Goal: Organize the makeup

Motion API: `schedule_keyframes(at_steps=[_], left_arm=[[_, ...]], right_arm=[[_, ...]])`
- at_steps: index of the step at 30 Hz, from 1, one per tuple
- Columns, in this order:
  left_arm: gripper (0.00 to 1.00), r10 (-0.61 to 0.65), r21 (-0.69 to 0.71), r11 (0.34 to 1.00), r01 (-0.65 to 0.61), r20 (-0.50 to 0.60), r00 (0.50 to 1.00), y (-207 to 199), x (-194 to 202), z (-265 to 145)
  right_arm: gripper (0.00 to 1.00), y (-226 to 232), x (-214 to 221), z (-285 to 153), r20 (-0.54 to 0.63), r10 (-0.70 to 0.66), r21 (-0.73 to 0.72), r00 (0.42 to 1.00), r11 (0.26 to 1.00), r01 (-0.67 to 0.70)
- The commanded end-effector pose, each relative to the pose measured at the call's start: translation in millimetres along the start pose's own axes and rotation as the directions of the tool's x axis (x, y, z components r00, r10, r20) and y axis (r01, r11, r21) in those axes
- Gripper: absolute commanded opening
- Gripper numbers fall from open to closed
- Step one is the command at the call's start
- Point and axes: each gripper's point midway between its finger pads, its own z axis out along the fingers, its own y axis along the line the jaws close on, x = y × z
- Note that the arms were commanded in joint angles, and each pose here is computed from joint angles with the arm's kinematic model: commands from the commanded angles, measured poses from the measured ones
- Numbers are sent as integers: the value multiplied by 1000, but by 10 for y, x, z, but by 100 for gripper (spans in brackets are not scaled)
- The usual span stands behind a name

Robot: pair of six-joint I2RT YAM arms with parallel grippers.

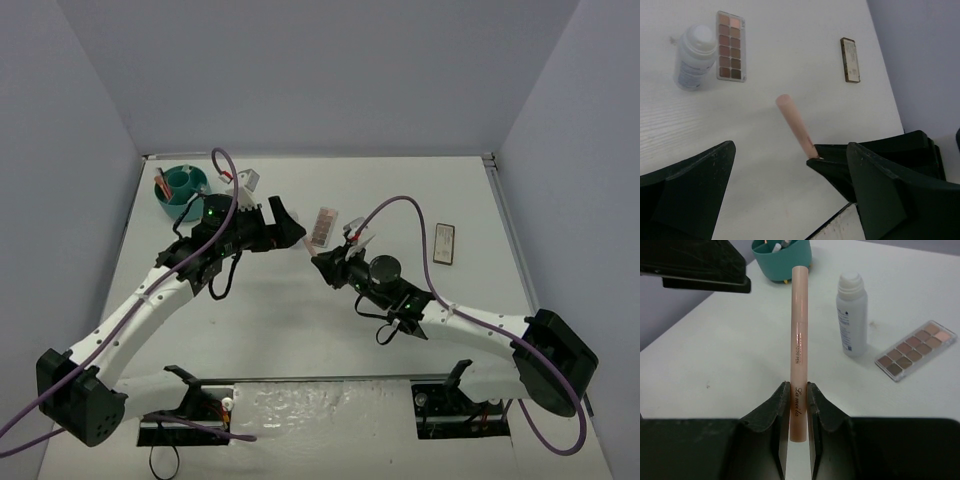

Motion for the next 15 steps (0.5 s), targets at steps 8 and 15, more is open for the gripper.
schedule_keyframes(at_steps=[8,15], left_arm=[[68,-34,132,991,9,190,981,-582,-471,13],[36,-51,156,987,25,163,985,-635,-409,175]], right_arm=[[0,477,-772,-4,240,50,-210,970,978,2],[1,467,-739,-5,241,53,-210,969,978,-1]])
